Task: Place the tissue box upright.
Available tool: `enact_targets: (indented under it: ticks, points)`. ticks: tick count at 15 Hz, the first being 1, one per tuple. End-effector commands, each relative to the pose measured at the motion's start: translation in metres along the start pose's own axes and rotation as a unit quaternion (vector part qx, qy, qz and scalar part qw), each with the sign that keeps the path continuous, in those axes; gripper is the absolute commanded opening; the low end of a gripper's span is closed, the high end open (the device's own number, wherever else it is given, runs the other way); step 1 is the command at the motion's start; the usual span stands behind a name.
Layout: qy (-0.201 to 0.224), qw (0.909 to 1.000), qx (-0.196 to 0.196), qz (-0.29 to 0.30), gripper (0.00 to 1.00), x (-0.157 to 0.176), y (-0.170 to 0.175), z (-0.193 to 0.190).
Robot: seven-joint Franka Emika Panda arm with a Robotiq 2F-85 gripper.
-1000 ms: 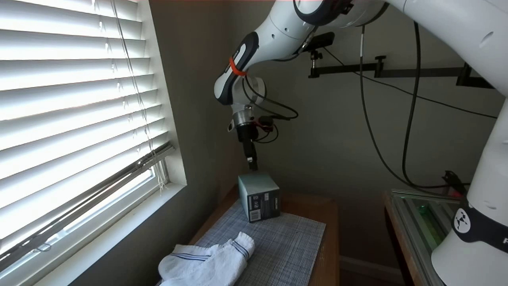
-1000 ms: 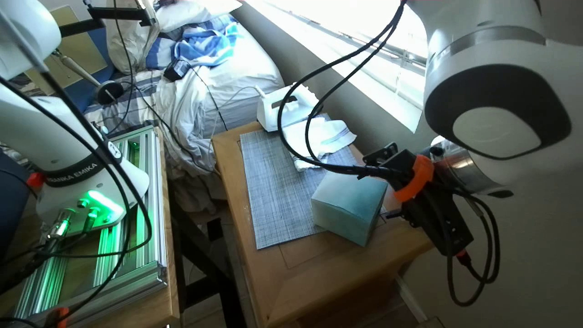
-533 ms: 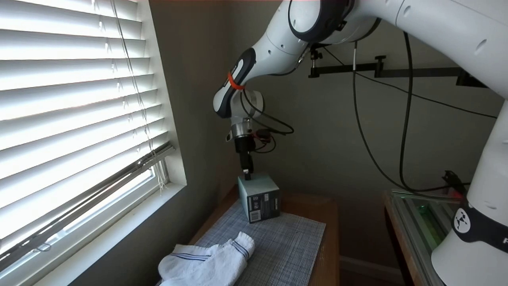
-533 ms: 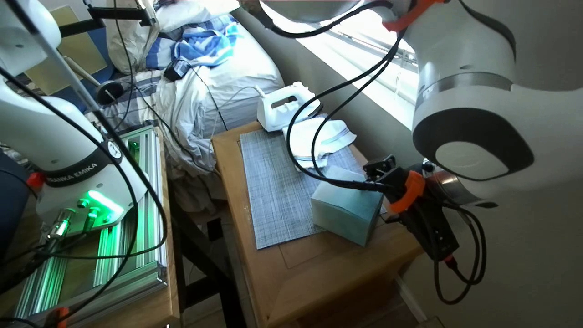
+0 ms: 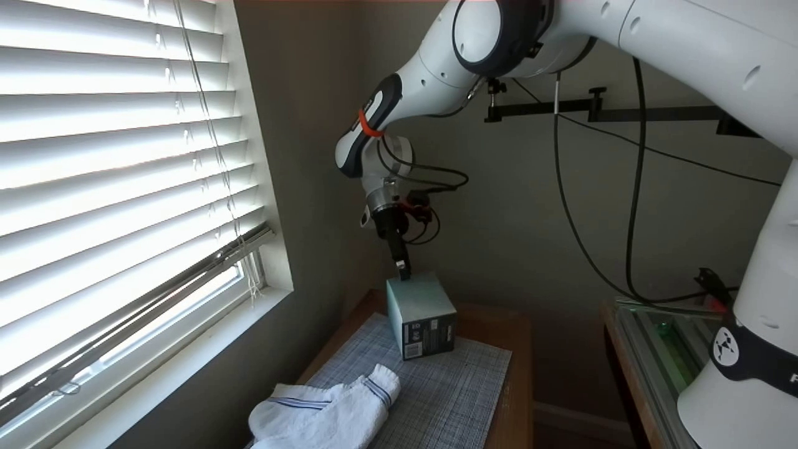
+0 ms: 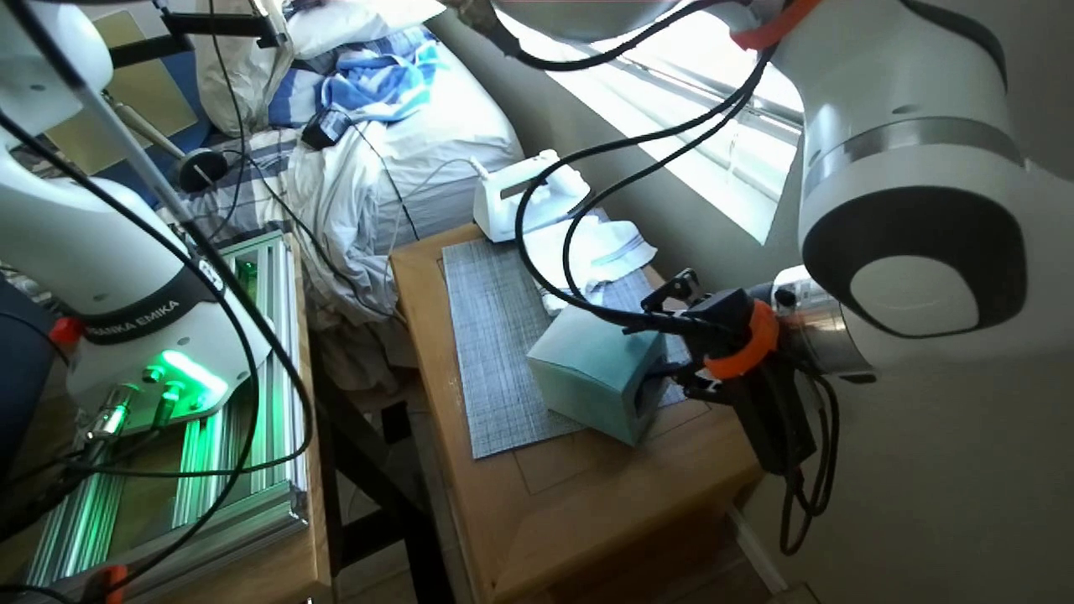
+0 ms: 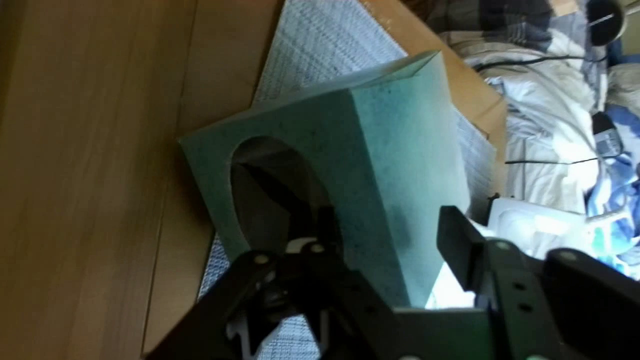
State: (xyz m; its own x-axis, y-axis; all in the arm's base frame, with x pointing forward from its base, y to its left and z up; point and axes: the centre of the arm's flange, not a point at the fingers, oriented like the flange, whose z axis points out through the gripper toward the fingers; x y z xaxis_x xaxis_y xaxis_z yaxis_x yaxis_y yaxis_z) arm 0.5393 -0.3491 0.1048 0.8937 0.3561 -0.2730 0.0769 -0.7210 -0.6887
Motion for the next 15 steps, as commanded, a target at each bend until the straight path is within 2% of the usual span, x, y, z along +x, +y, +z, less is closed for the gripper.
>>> enact_targets:
  ticks: [1,5,9,10,11,13,15]
  points:
    - [-0.028,0.9976,0.054,0.032,0.26,-0.007,0.003,-0.025]
    - [-0.05,0.9939,0.089,0.042,0.01,-0.02,-0.013,-0.034]
    - [-0.029,0.9975,0.045,0.047,0.0,-0.02,-0.009,-0.037]
    - [-0.022,0.9982,0.027,0.049,0.26,-0.018,-0.003,-0.036]
    - [-0.01,0.9985,0.023,0.049,0.28,-0.015,0.003,-0.035]
    - [-0.001,0.9991,0.021,0.036,0.4,-0.009,0.02,-0.028]
    - [-0.014,0.9984,0.048,0.025,0.54,-0.004,0.035,-0.018]
